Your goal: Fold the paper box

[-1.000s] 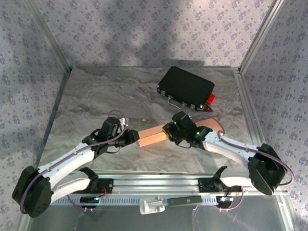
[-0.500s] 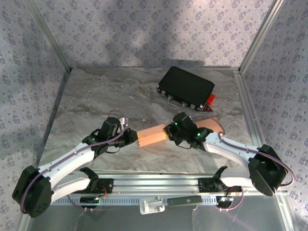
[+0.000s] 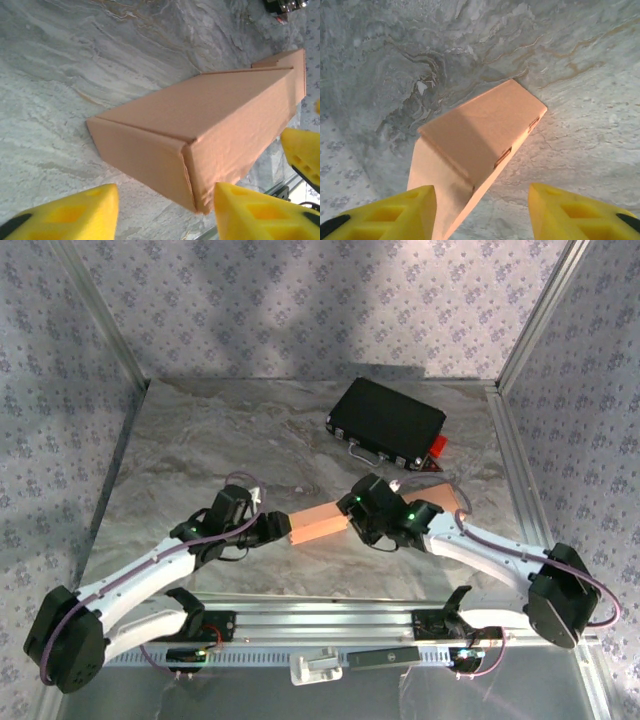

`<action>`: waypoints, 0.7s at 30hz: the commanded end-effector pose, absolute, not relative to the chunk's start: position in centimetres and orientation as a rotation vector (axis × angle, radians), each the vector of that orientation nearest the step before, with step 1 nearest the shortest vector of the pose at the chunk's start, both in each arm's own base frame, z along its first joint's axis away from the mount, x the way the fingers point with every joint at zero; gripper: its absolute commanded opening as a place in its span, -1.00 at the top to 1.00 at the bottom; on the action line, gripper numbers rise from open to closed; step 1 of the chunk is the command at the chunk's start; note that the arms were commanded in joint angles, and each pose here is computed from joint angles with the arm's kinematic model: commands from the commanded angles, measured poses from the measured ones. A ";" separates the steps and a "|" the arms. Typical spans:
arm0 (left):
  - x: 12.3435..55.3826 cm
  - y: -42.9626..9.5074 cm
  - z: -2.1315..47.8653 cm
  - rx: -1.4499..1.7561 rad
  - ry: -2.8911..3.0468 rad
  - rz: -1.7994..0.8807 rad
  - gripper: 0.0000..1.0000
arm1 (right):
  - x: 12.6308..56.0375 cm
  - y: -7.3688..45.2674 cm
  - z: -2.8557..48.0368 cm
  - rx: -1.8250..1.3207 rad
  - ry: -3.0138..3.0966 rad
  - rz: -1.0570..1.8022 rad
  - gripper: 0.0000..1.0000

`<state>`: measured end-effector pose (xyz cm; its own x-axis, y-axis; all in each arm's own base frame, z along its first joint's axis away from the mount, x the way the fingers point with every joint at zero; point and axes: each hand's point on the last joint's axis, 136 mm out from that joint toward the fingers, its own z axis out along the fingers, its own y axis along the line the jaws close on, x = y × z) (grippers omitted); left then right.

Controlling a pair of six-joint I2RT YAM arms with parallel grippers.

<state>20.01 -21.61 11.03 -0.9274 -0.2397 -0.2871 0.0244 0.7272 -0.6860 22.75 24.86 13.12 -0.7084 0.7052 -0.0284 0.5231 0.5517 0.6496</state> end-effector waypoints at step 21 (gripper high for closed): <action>15.4 -16.6 18.7 -0.084 2.381 -1.031 -0.09 | 23.1 32.1 12.3 1.500 2.537 0.783 -0.70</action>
<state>16.88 -18.12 20.61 -0.8423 -0.2685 -0.4673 0.1810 0.6758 -0.7145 22.59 32.20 12.98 -0.5888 0.7965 0.1372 0.7338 0.4557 0.5038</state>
